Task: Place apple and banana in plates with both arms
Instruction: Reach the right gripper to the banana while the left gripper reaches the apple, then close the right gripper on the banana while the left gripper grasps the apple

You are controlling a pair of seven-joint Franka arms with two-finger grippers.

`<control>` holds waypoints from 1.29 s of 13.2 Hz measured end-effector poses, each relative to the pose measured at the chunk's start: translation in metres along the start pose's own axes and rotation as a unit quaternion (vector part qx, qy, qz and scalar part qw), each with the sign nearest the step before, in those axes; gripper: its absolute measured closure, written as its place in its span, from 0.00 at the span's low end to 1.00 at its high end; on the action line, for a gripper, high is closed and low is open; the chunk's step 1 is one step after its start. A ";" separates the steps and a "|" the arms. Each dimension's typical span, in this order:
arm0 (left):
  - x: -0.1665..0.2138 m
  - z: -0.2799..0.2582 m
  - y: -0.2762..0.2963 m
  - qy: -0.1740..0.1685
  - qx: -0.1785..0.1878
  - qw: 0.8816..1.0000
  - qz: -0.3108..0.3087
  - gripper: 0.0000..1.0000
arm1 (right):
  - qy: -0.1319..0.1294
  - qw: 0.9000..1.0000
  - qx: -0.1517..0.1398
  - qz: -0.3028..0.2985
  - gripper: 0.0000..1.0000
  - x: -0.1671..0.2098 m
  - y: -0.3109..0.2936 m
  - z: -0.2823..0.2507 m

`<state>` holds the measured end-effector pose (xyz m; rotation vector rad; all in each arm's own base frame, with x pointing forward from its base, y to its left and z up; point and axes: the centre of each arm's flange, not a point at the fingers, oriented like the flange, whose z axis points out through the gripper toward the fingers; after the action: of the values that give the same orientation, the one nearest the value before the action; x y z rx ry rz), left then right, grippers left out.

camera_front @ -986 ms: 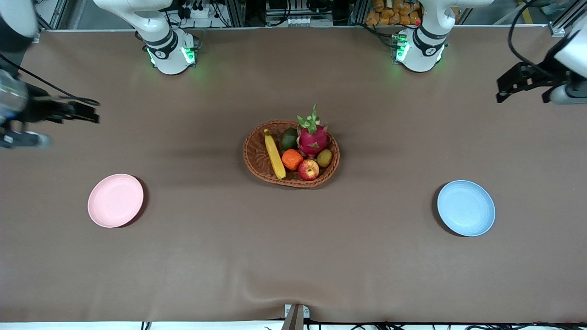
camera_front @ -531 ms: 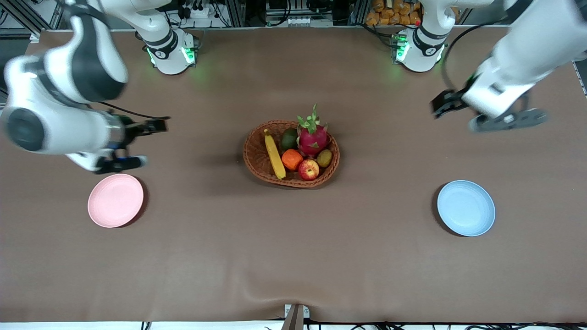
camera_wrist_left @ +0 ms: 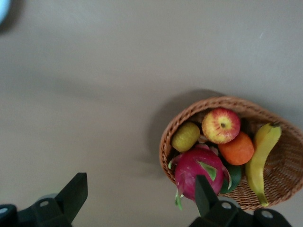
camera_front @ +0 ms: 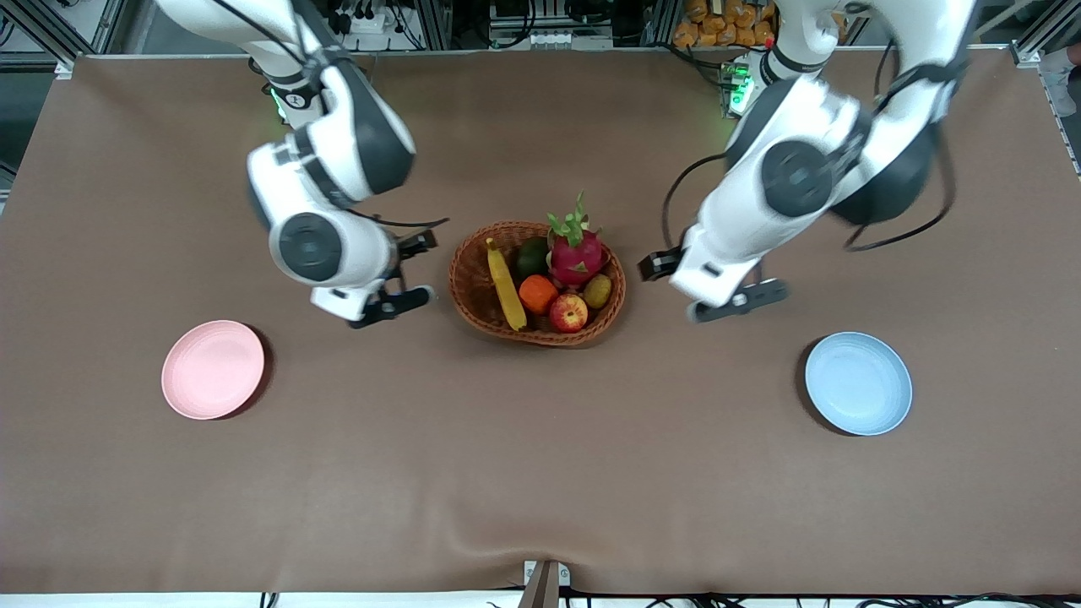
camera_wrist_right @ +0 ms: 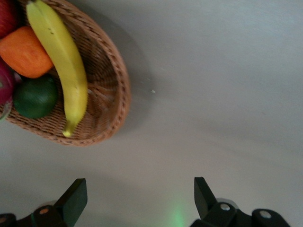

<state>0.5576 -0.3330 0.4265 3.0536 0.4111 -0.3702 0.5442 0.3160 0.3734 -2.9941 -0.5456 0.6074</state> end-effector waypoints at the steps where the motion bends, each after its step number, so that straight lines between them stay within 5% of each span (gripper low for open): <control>1: 0.003 0.023 0.009 -0.019 -0.002 1.000 0.001 0.00 | -0.002 1.000 -0.005 -0.002 0.00 0.005 -0.014 0.013; 5: 0.009 0.062 0.034 -0.030 -0.014 0.999 0.010 0.00 | 0.019 1.000 -0.011 0.011 0.00 0.016 -0.045 0.064; 8: 0.016 0.075 0.047 -0.023 -0.047 0.999 0.005 0.00 | 0.043 0.999 0.020 0.026 0.00 0.021 -0.045 0.082; 12: 0.021 0.098 0.059 -0.022 -0.066 0.998 0.002 0.00 | 0.068 0.996 0.021 0.046 0.00 0.017 -0.073 0.111; 17: 0.018 0.129 0.078 -0.017 -0.080 0.997 0.002 0.00 | 0.062 0.996 0.008 0.068 0.00 0.007 -0.107 0.145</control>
<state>0.5660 -0.4126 0.2978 2.8874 0.4117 -0.3699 0.4591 0.4139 0.2478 -3.0454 -0.3291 0.4275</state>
